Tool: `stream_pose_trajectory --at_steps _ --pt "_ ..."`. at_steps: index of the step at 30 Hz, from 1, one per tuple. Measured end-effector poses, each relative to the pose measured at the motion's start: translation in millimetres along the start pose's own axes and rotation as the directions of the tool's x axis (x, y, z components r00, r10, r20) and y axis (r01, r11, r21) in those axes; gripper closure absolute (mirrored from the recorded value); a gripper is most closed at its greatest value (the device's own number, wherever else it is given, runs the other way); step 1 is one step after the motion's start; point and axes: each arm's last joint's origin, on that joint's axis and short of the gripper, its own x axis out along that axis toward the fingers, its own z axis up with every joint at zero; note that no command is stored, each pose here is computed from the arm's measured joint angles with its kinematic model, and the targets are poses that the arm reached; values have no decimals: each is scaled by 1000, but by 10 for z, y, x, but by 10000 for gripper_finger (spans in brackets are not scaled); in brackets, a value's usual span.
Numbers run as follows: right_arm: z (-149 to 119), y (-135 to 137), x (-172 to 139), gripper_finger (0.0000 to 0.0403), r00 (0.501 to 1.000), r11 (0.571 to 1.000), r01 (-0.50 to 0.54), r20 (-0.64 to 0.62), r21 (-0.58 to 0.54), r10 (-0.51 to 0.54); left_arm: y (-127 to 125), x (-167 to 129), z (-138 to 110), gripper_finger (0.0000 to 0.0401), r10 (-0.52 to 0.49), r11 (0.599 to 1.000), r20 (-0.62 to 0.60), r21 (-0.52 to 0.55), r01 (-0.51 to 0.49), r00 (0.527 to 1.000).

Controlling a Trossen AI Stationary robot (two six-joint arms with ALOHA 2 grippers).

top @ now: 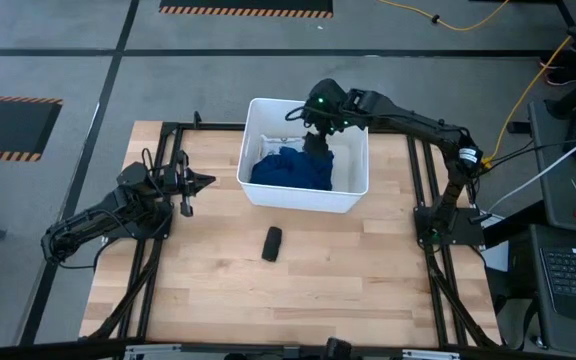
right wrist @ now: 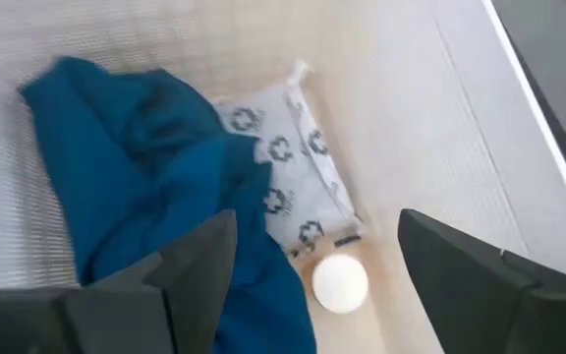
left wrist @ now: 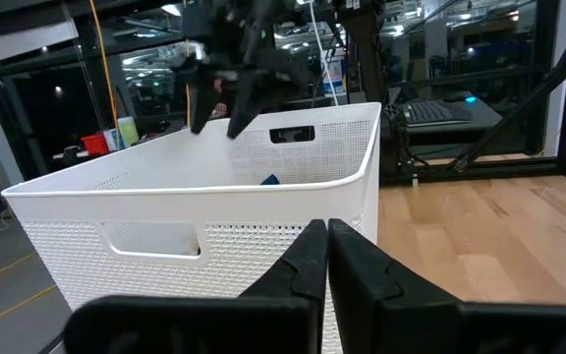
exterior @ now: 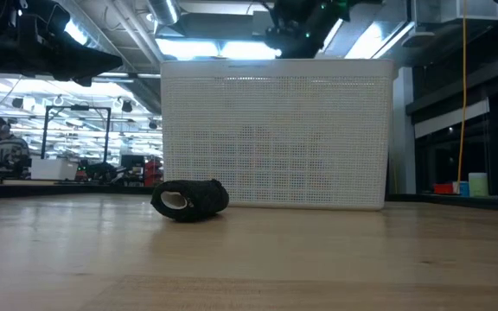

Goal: Pick & place medical supplies in basket/bin
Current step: Put the black bandage into the white bin

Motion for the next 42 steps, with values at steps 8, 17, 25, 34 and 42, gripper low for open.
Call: stream_pose_trajectory --at_steps 8,17,25,34,42 --pt "20 254 -215 223 998 993 -32 45 -117 37 -2 0 6 396 -9 1000 6 2 9 1000" --pt "-354 384 -566 387 967 998 -11 252 -56 25 0 -1 28 399 -7 1000 29 -1 7 1000" --pt "-784 691 -948 383 839 992 -26 537 -124 89 0 0 28 399 -8 999 30 -44 9 1000" --pt "-1240 1014 -1004 396 716 970 -56 668 -237 204 -39 20 162 400 -109 989 29 -102 111 994" --pt "-1554 1127 -752 399 761 992 -59 638 -115 120 -68 186 185 399 -75 994 -106 -82 66 991"
